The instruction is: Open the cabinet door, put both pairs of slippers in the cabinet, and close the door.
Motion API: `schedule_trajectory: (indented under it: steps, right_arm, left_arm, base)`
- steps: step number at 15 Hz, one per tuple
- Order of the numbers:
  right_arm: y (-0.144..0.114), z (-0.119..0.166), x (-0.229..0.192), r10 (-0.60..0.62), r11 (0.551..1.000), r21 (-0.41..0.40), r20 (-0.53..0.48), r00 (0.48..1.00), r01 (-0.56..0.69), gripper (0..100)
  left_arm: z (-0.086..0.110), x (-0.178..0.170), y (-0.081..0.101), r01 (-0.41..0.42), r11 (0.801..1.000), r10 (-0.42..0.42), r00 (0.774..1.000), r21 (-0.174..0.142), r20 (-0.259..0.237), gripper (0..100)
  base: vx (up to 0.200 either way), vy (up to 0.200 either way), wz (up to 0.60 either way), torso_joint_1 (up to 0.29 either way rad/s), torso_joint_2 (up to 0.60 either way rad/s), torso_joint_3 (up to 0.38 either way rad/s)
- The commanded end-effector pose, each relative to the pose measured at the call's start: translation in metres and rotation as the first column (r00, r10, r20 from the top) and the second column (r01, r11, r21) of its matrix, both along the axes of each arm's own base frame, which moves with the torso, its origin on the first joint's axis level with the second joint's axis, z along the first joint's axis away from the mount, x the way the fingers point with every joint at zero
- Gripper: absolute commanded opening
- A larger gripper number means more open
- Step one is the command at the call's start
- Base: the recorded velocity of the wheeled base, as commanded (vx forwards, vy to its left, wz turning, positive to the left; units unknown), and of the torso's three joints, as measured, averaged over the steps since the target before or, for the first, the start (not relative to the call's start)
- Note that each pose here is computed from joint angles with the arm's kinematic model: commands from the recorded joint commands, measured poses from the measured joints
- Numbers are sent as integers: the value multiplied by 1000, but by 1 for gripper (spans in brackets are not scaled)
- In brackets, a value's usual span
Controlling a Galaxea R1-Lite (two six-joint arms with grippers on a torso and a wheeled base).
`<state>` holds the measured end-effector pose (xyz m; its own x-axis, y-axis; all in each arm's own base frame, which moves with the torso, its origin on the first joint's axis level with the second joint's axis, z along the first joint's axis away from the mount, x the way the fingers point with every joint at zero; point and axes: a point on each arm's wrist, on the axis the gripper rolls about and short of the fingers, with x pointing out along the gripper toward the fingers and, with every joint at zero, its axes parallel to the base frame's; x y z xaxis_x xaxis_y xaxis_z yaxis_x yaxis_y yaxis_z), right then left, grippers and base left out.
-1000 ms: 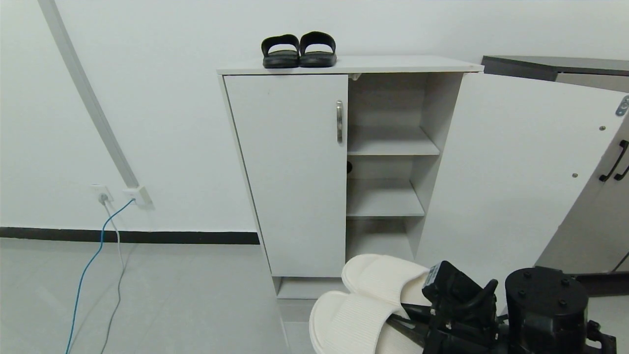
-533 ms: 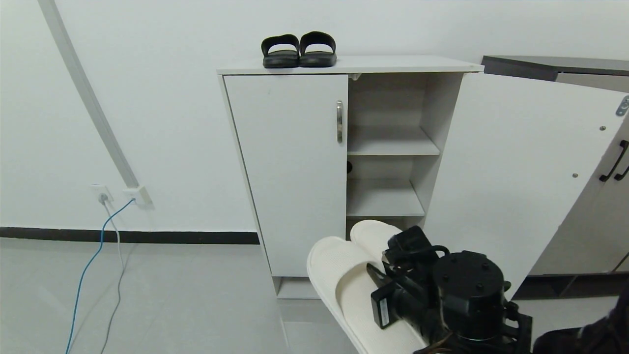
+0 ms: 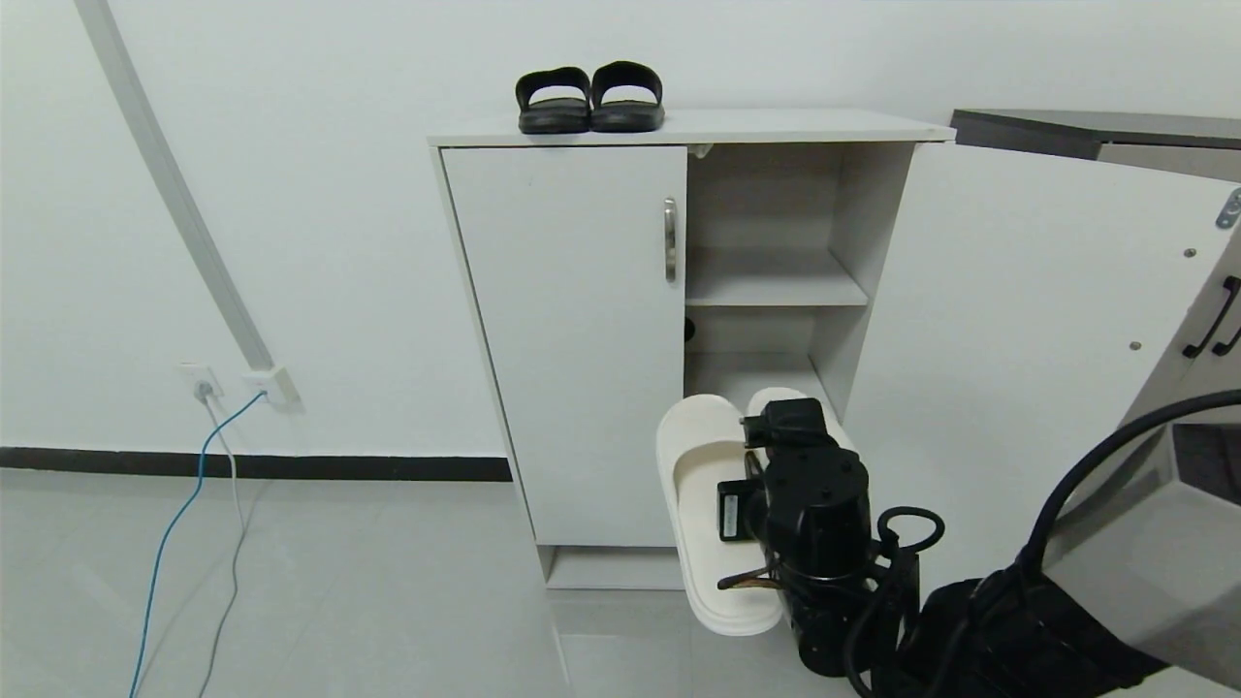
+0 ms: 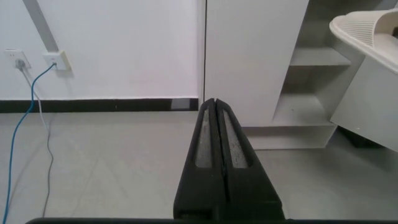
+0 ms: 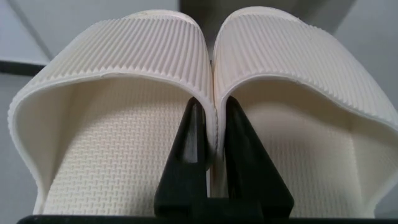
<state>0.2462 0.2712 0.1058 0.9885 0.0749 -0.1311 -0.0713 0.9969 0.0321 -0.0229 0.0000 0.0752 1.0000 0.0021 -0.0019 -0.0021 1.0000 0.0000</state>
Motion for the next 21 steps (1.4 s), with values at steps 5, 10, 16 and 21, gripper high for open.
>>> schedule_trajectory:
  steps: [5, 10, 16, 21]
  right_arm:
    - [-20, -14, 26, -98, 995, -14, -67, 993, 97, 0]
    - [-19, -18, 26, -97, 995, -19, -72, 993, 96, 0]
    - [-18, -24, 27, -98, 995, -31, -81, 992, 95, 0]
    - [-14, -33, 24, -21, 1000, -19, -101, 995, 19, 0]
  left_arm:
    - [0, 0, 0, -6, 1000, 6, 1000, 3, -1, 0]
    - [0, 0, 0, -7, 1000, 7, 1000, 2, -1, 0]
    - [0, 0, 0, -7, 1000, 7, 1000, 0, -1, 0]
    - [0, 0, 0, -6, 1000, 6, 1000, 0, -1, 0]
  base:
    - [0, 0, 0, 0, 0, 0]
    - [0, -160, 0, 2, 2, 3]
    - [0, -33, 0, -1, 0, 1]
    - [0, 0, 0, 0, 0, 0]
